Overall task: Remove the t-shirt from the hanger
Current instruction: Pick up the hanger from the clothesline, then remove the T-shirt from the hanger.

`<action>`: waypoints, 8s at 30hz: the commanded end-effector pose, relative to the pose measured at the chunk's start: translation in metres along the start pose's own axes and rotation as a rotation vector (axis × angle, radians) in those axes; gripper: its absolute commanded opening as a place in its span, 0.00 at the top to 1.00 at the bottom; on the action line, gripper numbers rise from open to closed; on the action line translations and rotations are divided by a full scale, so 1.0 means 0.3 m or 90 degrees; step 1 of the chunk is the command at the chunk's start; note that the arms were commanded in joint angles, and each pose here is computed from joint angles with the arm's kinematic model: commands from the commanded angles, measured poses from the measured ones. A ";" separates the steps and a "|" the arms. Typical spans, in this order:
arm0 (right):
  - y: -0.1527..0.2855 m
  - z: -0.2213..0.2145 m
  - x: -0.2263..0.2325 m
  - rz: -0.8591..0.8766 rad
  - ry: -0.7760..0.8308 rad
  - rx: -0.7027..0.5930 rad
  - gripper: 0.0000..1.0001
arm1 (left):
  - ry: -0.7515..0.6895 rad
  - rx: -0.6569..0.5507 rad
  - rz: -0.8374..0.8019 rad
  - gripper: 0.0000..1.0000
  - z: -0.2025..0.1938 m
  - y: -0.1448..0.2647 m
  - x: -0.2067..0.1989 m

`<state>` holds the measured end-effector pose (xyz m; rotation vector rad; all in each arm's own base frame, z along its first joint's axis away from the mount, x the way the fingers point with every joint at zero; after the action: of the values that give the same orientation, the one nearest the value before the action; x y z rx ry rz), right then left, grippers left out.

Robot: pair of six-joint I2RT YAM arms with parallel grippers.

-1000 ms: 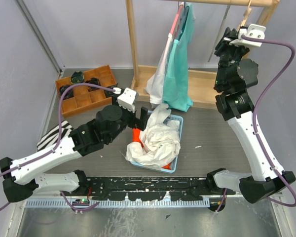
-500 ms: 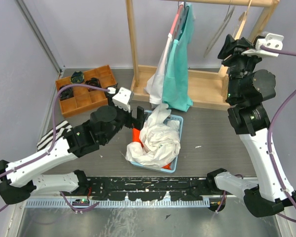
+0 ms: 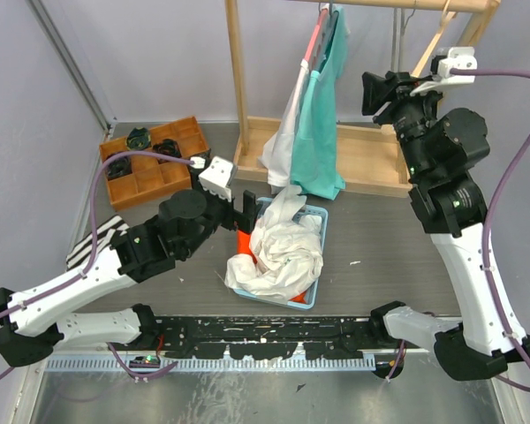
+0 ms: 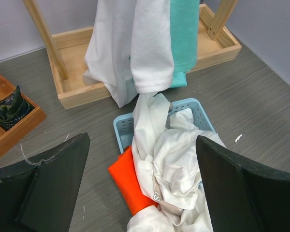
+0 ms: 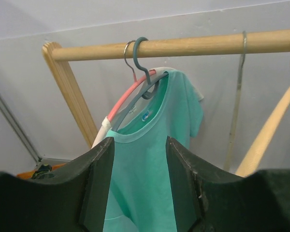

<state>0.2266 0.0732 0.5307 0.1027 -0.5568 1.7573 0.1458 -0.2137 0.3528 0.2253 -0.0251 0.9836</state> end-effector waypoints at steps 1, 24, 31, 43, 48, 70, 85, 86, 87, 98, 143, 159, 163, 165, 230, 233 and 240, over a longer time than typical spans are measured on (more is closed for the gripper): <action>-0.036 -0.008 0.046 0.058 -0.035 0.011 0.47 | 0.002 -0.012 0.002 0.02 0.012 0.016 0.013; -0.315 -0.175 0.095 -0.035 -0.118 0.115 0.43 | 0.022 -0.029 -0.044 0.02 -0.005 0.089 0.031; -0.364 -0.223 0.094 -0.047 -0.127 0.141 0.43 | 0.024 -0.027 -0.048 0.02 -0.010 0.091 0.030; -0.390 -0.276 0.083 -0.065 -0.122 0.168 0.43 | 0.024 -0.029 -0.042 0.02 -0.013 0.100 0.037; -0.400 -0.282 0.087 -0.067 -0.128 0.172 0.43 | 0.025 -0.029 -0.042 0.02 -0.012 0.103 0.039; -0.364 -0.247 0.038 -0.174 -0.082 0.165 0.46 | 0.025 -0.027 -0.055 0.02 0.002 0.082 0.022; -0.389 -0.248 0.033 -0.184 -0.059 0.153 0.71 | 0.024 -0.026 -0.049 0.02 0.001 0.077 0.022; -0.391 -0.249 0.032 -0.184 -0.057 0.153 0.74 | 0.023 -0.025 -0.049 0.02 0.001 0.077 0.021; -0.393 -0.251 0.031 -0.184 -0.054 0.154 0.75 | 0.023 -0.025 -0.048 0.02 0.000 0.076 0.021; -0.440 -0.281 0.024 -0.196 -0.028 0.162 0.68 | 0.023 -0.023 -0.046 0.02 -0.002 0.078 0.023; -0.180 -0.038 0.036 -0.124 0.007 0.088 1.00 | 0.014 -0.027 -0.019 0.02 0.025 0.045 0.019; 0.103 0.055 0.042 -0.022 -0.023 0.099 0.99 | 0.033 -0.022 -0.031 0.02 0.027 0.101 0.041; 0.179 0.126 0.072 0.056 -0.042 0.059 0.99 | 0.049 -0.029 -0.042 0.02 0.030 0.123 0.046; 0.217 0.169 0.087 0.092 -0.054 0.029 0.99 | 0.055 -0.034 -0.043 0.02 0.032 0.135 0.051; 0.181 -0.178 0.144 0.371 -0.092 0.218 0.99 | -0.053 -0.221 0.098 0.02 0.434 0.157 0.165; 0.183 -0.190 0.143 0.376 -0.084 0.229 0.99 | -0.075 -0.224 0.114 0.02 0.469 0.122 0.157; 0.181 -0.200 0.154 0.395 -0.070 0.238 0.99 | -0.081 -0.250 0.137 0.02 0.526 0.079 0.174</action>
<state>0.1812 0.1308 0.4605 0.4308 -0.2742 2.4204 0.1612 -0.1963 0.4966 -0.0033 -0.3278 1.1067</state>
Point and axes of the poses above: each gripper's point midway between its finger pads, its own y axis back along the fingers, its own x axis along the line the jaws close on, z = x × y, the point moved 10 cm from there along y, back along the fingers, and after that the axes turned 12 degrees about -y, right-handed, at the moved point
